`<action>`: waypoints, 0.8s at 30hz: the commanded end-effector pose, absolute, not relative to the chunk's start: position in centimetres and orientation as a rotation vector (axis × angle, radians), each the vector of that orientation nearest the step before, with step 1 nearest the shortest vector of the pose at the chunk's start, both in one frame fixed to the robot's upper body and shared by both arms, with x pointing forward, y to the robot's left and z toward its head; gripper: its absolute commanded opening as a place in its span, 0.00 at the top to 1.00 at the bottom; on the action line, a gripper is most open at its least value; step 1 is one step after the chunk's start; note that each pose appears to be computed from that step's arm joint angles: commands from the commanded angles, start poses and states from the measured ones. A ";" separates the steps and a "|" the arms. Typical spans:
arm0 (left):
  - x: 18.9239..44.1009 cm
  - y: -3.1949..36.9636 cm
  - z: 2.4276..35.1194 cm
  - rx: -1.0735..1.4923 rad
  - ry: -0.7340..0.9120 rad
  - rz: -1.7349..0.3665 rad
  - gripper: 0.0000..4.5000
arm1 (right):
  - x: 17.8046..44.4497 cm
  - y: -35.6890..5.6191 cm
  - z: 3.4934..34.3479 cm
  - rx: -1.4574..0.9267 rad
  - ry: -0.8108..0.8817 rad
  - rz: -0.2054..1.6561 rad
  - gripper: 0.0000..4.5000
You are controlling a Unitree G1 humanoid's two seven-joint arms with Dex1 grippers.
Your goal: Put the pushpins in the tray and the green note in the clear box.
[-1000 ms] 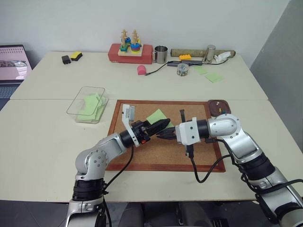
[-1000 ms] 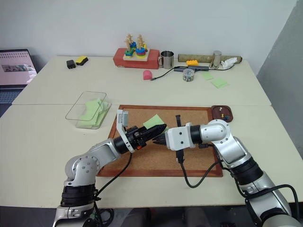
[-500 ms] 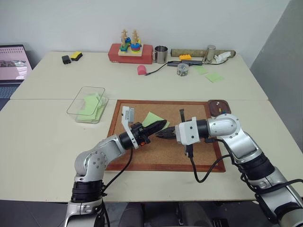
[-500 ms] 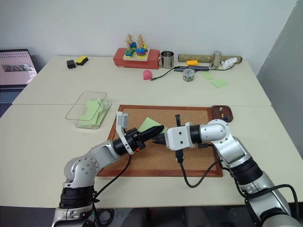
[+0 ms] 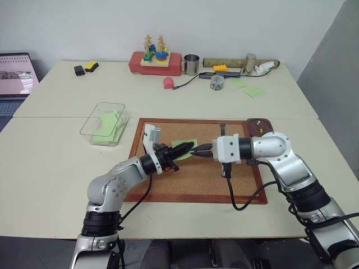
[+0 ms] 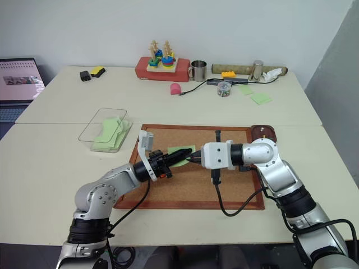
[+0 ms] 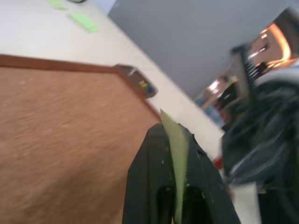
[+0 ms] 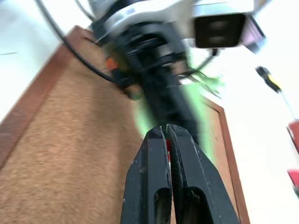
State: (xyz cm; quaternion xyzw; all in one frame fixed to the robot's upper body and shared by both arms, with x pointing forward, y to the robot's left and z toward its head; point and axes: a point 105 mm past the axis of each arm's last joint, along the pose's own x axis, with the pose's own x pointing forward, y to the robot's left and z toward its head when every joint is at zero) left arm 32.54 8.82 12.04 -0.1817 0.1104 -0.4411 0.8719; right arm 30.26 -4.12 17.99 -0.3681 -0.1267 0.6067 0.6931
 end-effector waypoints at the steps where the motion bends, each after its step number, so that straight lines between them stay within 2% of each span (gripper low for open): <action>1: 34.4 10.2 12.5 -0.291 0.155 -0.805 0.99 | 30.0 -4.2 21.9 -0.771 -0.384 1.286 1.00; 6: 34.9 10.4 13.3 -0.301 0.124 -0.799 0.99 | 31.0 -5.3 22.8 -0.625 -0.343 1.179 1.00; 7: 34.8 10.2 13.7 -0.303 0.114 -0.814 0.99 | 31.9 -6.1 22.9 -0.552 -0.312 1.121 1.00; 9: 34.4 9.6 14.7 -0.305 0.087 -0.857 0.99 | 34.0 -8.3 22.1 -0.447 -0.226 0.993 1.00; 12: 33.7 8.5 16.8 -0.298 0.032 -0.933 0.99 | 36.7 -12.5 19.8 -0.473 -0.108 0.800 1.00; 14: 33.6 7.8 18.5 -0.199 -0.040 -0.958 0.99 | 38.6 -16.1 19.1 -0.381 -0.038 0.635 1.00; 17: 32.9 6.5 20.1 -0.075 -0.116 -1.022 0.99 | 40.0 -19.1 18.4 -0.295 0.020 0.493 1.00; 24: 30.8 4.1 19.1 0.144 -0.148 -1.148 0.99 | 41.7 -23.3 16.2 -0.183 0.149 0.295 1.00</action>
